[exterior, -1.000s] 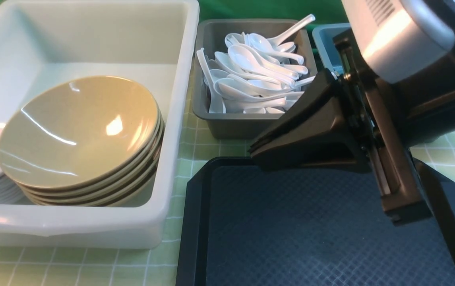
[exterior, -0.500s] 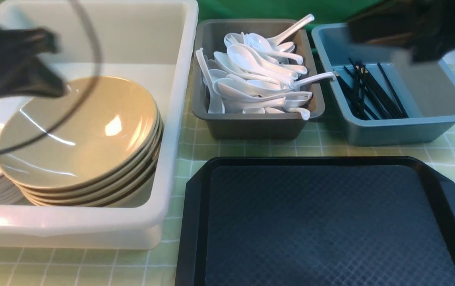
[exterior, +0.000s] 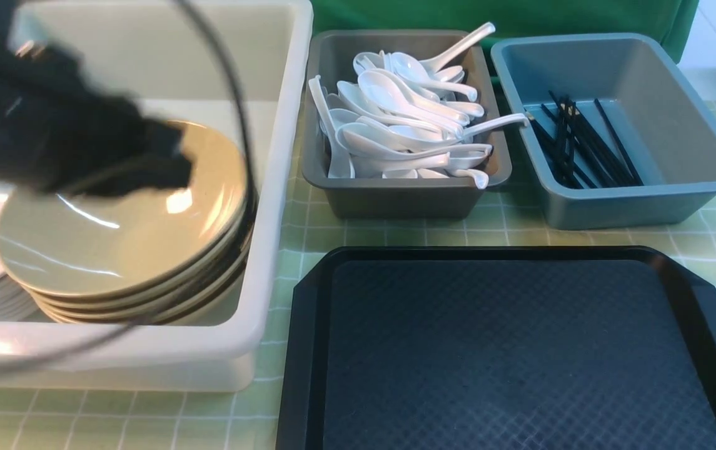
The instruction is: On green table put chopsticks spoon bowls plates into blue grey white boxes.
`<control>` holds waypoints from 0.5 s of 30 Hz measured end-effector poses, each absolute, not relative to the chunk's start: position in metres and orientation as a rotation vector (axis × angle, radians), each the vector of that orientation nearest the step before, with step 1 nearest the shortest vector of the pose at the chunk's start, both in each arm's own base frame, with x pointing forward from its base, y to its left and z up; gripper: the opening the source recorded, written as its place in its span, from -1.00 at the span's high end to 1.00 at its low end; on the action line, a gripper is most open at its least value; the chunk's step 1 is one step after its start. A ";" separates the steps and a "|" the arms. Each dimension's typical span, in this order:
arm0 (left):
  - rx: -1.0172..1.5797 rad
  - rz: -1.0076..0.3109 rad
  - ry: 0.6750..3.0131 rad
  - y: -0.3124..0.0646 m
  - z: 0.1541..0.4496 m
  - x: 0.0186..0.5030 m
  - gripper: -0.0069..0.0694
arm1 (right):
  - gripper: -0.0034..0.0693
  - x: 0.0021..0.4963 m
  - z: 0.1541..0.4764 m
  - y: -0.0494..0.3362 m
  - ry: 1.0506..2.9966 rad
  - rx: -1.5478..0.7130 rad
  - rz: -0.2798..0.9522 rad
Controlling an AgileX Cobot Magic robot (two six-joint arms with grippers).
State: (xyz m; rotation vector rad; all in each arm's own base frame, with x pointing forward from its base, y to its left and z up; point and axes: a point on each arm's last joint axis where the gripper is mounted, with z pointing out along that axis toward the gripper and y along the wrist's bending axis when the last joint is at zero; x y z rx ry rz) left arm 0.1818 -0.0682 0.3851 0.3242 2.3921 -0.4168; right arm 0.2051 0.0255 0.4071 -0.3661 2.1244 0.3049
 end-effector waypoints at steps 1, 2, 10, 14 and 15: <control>0.299 -0.402 2.387 -0.064 0.384 0.172 0.83 | 0.72 0.192 0.409 0.025 2.067 -0.347 0.275; 0.255 -0.380 2.373 -0.056 0.379 0.153 0.83 | 0.71 0.176 0.401 0.023 2.017 -0.332 0.239; 0.170 -0.430 2.200 -0.029 0.334 0.050 0.83 | 0.71 0.074 0.330 0.025 1.731 -0.325 0.149; 0.160 -0.474 2.051 -0.019 0.303 0.009 0.83 | 0.69 0.044 0.294 0.021 1.573 -0.287 0.127; 0.160 -0.479 2.033 -0.018 0.300 0.005 0.83 | 0.69 0.042 0.288 0.020 1.557 -0.282 0.127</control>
